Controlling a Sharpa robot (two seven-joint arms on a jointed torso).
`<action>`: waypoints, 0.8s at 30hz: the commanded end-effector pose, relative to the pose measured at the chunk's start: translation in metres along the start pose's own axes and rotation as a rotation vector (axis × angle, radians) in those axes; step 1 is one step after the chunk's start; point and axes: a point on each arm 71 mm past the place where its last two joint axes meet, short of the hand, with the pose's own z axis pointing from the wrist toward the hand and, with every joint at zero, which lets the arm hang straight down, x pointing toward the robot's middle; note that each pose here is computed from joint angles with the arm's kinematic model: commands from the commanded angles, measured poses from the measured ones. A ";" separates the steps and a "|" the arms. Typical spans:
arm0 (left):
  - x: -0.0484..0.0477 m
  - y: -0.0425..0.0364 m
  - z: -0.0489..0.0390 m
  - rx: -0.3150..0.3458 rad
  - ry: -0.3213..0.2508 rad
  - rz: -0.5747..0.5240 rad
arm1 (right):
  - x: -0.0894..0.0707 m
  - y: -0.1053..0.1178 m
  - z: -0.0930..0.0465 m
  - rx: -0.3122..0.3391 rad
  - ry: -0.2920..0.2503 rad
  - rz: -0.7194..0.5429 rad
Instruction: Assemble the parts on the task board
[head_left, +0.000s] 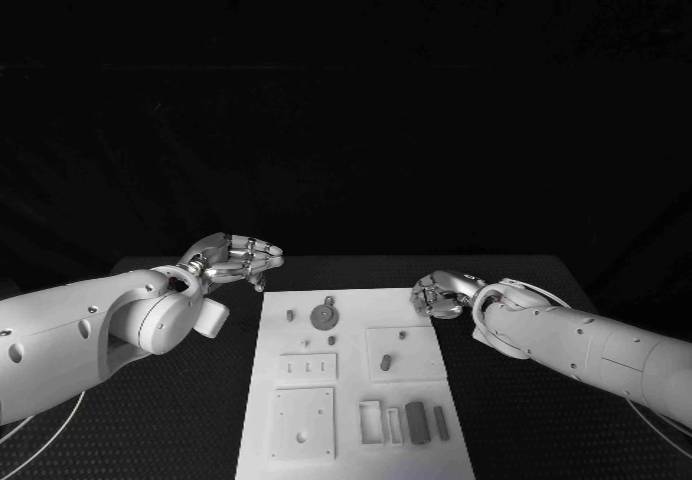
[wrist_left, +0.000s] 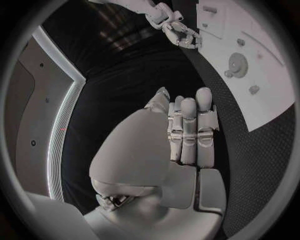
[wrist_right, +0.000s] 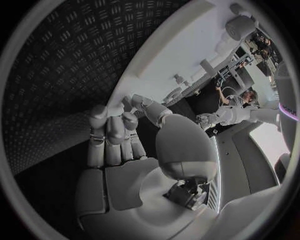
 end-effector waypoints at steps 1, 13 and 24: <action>0.0015 -0.0012 -0.0004 0.011 0.014 -0.007 | 0.002 -0.001 0.000 0.003 0.004 -0.017; 0.0012 -0.0011 -0.0005 0.010 0.013 -0.007 | 0.004 -0.002 -0.001 0.010 0.010 -0.016; 0.0013 -0.0009 -0.0007 0.008 0.016 -0.008 | 0.004 -0.002 -0.001 0.012 0.010 -0.017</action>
